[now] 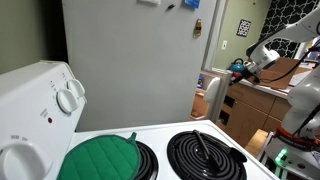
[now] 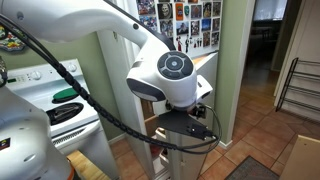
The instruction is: Open the bottom fridge door
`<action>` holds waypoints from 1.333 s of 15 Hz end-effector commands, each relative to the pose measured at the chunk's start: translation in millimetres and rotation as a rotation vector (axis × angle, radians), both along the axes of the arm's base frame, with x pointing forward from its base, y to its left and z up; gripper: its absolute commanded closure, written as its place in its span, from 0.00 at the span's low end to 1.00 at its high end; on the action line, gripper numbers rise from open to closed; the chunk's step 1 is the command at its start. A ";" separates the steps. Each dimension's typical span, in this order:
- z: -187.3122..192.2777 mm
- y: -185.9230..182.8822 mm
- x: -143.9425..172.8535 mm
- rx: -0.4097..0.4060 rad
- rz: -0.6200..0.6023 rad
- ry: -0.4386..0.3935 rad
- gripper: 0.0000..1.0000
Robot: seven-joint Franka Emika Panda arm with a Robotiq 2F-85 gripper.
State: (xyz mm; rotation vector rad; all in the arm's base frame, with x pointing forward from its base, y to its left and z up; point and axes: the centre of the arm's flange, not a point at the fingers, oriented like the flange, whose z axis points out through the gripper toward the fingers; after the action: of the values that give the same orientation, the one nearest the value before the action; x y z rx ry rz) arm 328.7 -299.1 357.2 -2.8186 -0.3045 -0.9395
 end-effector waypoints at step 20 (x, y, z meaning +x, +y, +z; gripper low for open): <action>22.7 -84.5 -83.0 -0.163 0.250 0.059 0.00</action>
State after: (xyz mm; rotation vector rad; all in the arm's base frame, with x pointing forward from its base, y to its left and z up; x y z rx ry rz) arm 274.7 -369.9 370.4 -2.8398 -0.7749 -0.7886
